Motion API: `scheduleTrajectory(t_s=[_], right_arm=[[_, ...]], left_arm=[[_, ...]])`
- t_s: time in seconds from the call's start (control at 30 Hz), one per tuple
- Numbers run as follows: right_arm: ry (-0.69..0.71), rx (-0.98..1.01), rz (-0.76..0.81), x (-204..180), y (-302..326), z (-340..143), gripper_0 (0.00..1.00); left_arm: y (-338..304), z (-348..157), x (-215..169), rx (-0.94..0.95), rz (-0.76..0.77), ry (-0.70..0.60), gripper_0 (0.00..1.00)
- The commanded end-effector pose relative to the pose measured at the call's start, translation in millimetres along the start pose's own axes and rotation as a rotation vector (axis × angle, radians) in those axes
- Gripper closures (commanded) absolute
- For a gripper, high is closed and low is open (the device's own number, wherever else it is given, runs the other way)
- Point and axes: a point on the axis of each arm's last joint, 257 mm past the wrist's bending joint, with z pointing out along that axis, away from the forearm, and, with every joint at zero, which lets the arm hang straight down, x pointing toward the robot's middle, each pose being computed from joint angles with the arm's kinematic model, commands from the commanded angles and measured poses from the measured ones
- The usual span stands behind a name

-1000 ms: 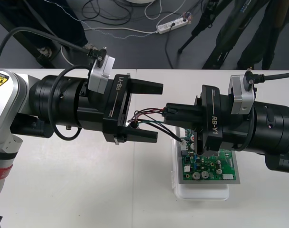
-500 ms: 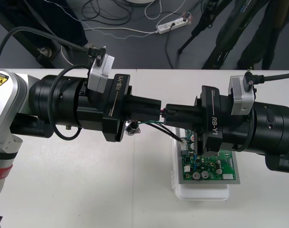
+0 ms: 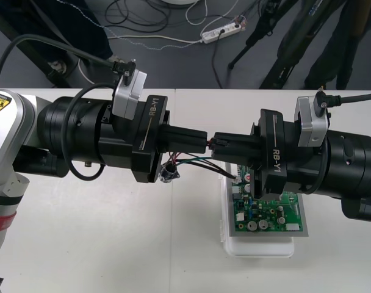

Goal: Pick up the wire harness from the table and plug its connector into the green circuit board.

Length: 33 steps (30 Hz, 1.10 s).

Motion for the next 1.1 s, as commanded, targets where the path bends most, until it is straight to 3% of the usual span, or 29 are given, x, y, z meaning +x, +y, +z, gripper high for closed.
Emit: scheduleTrajectory(t_s=[0.03,0.1,0.17,0.2,0.27,0.4,1.1], right_arm=[[-0.014,0.003,-0.048,-12.2,3.0,-0.9,1.0],[-0.014,0.006,-0.049,-12.4,2.2,-1.7,0.96],[-0.013,0.009,-0.05,-12.7,1.3,-2.4,0.84],[-0.013,0.01,-0.051,-12.8,0.9,-2.7,0.71],[-0.012,0.011,-0.053,-13.0,0.5,-3.5,0.55],[-0.013,0.013,-0.055,-13.6,-0.2,-4.2,0.01],[-0.001,0.02,-0.058,-13.0,-2.8,-9.0,0.0]], left_arm=[[7.2,2.8,-14.0,-0.009,-0.015,-0.003,1.0],[7.0,2.8,-14.3,-0.008,-0.015,-0.004,1.0],[6.7,3.2,-14.0,-0.007,-0.016,-0.004,1.0],[6.5,3.2,-14.3,-0.006,-0.016,-0.005,1.0],[6.7,2.8,-15.0,-0.007,-0.016,-0.007,1.0],[6.9,2.8,-14.6,-0.008,-0.016,-0.005,1.0],[7.4,-4.0,-6.6,-0.02,-0.03,0.013,1.0]])
